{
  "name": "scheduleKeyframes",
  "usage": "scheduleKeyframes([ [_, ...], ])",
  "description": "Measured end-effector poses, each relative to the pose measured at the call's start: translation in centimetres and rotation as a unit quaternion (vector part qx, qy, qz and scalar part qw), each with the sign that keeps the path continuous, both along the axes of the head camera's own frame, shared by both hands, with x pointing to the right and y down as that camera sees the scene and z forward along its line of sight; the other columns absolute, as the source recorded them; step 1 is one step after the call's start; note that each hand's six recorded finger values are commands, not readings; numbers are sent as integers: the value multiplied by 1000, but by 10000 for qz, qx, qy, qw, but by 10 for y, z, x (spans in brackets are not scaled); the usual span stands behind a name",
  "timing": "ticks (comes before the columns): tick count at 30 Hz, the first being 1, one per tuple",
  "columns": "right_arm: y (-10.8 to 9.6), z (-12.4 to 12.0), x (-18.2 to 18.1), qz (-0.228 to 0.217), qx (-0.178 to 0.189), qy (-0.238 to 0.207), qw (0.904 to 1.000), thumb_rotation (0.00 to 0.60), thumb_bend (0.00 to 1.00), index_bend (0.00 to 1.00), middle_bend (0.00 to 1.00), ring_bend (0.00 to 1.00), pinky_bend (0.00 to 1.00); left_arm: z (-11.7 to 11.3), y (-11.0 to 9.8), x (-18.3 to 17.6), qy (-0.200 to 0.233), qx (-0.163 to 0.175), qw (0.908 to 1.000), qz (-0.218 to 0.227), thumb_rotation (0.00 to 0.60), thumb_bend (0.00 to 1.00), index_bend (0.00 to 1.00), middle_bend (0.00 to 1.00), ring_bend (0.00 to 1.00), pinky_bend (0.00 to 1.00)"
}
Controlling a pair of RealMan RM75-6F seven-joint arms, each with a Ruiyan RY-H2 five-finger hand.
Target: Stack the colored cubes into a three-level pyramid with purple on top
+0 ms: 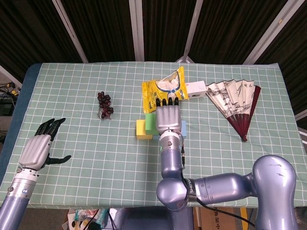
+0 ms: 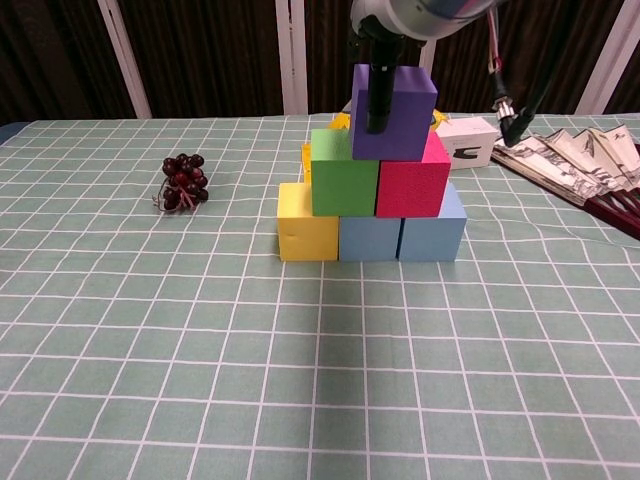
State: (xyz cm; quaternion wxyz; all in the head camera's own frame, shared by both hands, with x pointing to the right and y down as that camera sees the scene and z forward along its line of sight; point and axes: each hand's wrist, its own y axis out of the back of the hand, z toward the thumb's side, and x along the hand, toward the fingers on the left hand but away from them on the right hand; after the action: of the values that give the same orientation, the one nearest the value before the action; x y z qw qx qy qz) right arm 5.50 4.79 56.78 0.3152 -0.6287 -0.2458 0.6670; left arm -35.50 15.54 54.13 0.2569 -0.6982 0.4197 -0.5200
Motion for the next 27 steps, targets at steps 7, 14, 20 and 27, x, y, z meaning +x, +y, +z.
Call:
scheduleKeyframes([
  [7, 1, -2, 2, -36, 17, -20, 10000, 600, 311, 0, 1, 0, 0, -1, -1, 0, 0, 26, 10000, -14, 600, 95, 0, 78, 6, 0],
  [14, 7, -9, 6, -117, 6, -20, 9999, 600, 301, 0, 0, 0, 0, -3, -3, -3, -15, 81, 9999, -60, 600, 95, 0, 78, 6, 0],
  [20, 18, -23, 17, -207, -25, -52, 9998, 600, 301, 0, 0, 0, 0, -8, -3, -1, 6, 156, 9999, -25, 600, 95, 0, 78, 6, 0],
  [27, 36, -43, 53, -236, -32, 38, 9997, 600, 300, 0, 0, 0, 0, -12, -2, 3, 23, 249, 9997, 67, 600, 95, 0, 78, 6, 0],
])
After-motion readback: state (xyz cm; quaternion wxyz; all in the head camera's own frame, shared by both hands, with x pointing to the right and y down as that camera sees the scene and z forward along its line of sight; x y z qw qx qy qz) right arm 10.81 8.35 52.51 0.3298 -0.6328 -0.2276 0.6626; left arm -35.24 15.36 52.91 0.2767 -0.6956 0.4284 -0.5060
